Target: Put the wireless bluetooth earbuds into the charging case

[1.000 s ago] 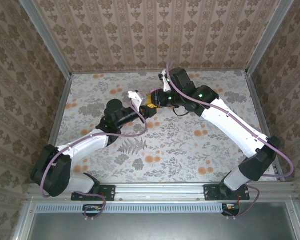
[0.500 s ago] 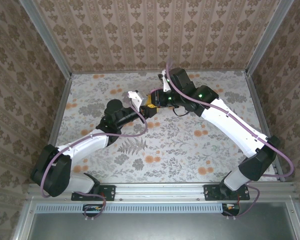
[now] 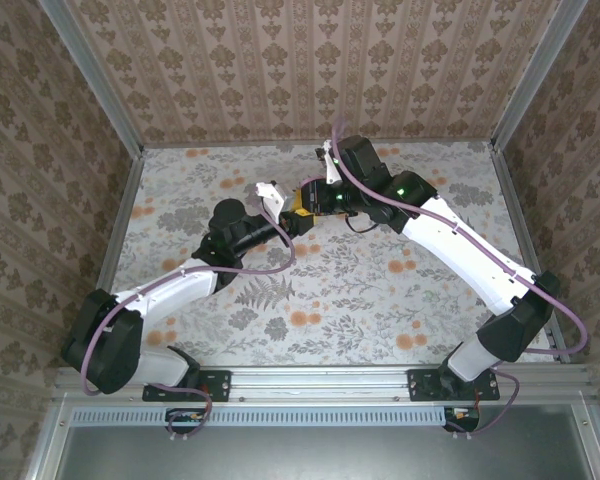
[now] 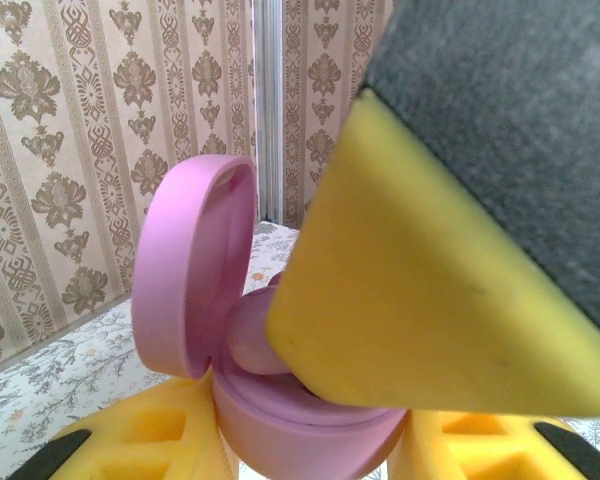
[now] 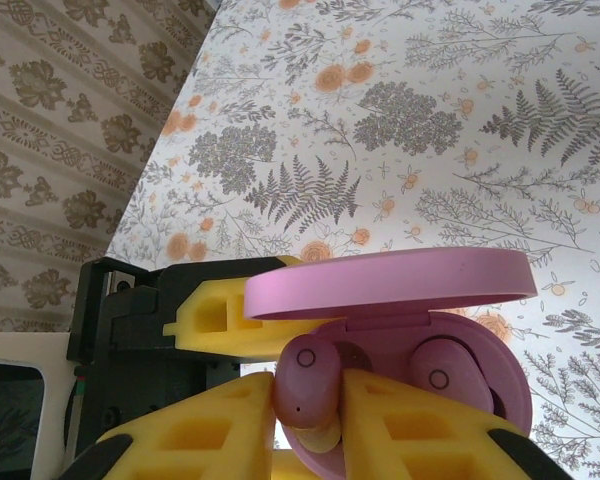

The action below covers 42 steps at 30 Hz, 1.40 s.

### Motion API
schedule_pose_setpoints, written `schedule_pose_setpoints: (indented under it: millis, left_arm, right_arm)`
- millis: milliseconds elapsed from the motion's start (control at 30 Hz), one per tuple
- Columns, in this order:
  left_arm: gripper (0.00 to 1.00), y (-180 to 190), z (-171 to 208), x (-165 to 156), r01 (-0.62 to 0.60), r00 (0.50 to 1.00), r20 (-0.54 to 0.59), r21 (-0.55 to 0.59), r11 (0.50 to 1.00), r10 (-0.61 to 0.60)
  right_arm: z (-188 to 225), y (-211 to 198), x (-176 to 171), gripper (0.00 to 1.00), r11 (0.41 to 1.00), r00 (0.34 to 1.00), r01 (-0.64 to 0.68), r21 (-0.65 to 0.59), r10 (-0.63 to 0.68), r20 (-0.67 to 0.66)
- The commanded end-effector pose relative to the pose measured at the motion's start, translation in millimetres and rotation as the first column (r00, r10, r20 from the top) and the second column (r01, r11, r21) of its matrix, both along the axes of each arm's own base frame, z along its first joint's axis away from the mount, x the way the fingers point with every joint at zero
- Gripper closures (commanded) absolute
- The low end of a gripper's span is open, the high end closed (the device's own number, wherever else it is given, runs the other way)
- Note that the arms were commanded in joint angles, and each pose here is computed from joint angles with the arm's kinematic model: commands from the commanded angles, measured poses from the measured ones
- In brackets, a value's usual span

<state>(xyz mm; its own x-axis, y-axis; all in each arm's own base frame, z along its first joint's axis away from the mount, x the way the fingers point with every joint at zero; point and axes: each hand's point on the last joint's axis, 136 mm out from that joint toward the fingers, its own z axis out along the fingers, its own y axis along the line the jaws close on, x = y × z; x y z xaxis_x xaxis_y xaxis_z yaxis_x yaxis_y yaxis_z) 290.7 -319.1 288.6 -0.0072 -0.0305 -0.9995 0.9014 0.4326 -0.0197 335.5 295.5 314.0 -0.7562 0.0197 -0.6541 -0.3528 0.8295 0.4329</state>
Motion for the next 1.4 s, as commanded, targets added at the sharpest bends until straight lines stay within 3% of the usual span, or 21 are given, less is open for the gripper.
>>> schedule_pose_setpoints:
  millis: [0,1367]
  left_arm:
    - [0.64,3.1,21.9,-5.7,-0.004,0.998,0.064,-0.042,0.999,0.006]
    - [0.65,6.5,26.4,-2.0,-0.027,0.997,0.072,-0.056,0.998,0.031]
  right_arm:
    - [-3.8,-3.3,-0.7,0.74,0.999,1.0,0.003,-0.045,-0.003,-0.005]
    - [12.2,-13.8,-7.7,0.68,0.999,1.0,0.015,-0.04,-0.014,0.024]
